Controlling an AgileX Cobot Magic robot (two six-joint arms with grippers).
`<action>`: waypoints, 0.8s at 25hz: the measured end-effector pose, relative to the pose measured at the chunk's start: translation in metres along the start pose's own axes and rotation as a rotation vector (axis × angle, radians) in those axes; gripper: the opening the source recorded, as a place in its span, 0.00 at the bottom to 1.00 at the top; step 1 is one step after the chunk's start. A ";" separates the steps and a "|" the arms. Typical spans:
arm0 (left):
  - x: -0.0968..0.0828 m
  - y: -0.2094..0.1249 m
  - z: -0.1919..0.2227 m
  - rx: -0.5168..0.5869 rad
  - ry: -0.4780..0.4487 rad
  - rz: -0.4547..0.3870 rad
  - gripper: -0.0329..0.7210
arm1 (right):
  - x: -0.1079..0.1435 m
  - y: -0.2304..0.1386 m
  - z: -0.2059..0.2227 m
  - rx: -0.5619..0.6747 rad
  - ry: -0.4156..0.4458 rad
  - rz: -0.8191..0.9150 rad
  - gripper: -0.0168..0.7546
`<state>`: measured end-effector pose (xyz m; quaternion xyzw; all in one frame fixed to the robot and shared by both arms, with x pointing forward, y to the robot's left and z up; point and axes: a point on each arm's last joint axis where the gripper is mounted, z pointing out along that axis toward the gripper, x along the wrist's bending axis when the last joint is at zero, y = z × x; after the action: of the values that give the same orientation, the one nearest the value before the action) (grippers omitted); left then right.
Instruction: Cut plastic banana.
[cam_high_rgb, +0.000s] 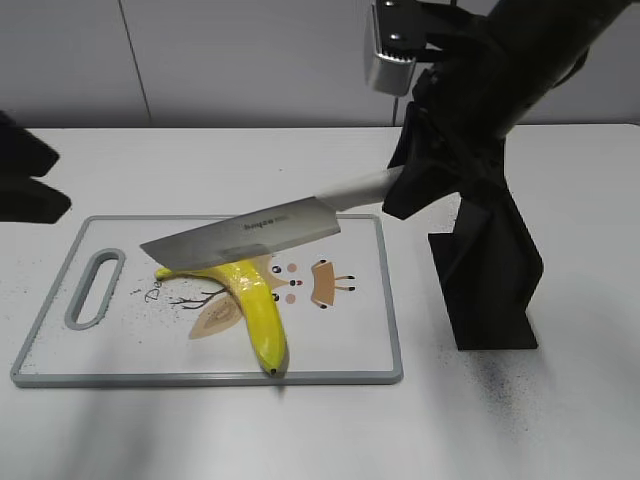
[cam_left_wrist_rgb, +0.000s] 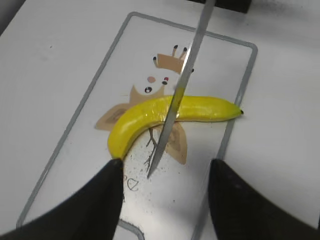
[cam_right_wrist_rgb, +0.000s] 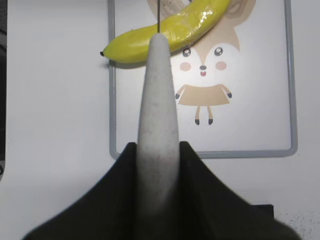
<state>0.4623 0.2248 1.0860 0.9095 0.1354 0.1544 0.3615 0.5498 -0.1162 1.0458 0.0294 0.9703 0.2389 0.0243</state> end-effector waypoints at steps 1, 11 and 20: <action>0.006 0.004 0.007 0.002 -0.023 0.019 0.72 | -0.004 0.003 0.001 -0.008 0.005 -0.009 0.24; 0.037 0.014 0.081 0.124 -0.210 0.131 0.72 | -0.020 0.016 0.001 -0.049 -0.002 -0.056 0.24; 0.049 -0.003 0.106 0.205 -0.198 0.145 0.52 | -0.019 0.019 0.001 -0.096 0.013 -0.054 0.24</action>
<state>0.5465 0.1792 1.0192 0.9598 0.0480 0.0752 0.2662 0.5701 -0.1004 1.0546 0.0005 0.9583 0.2845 0.0259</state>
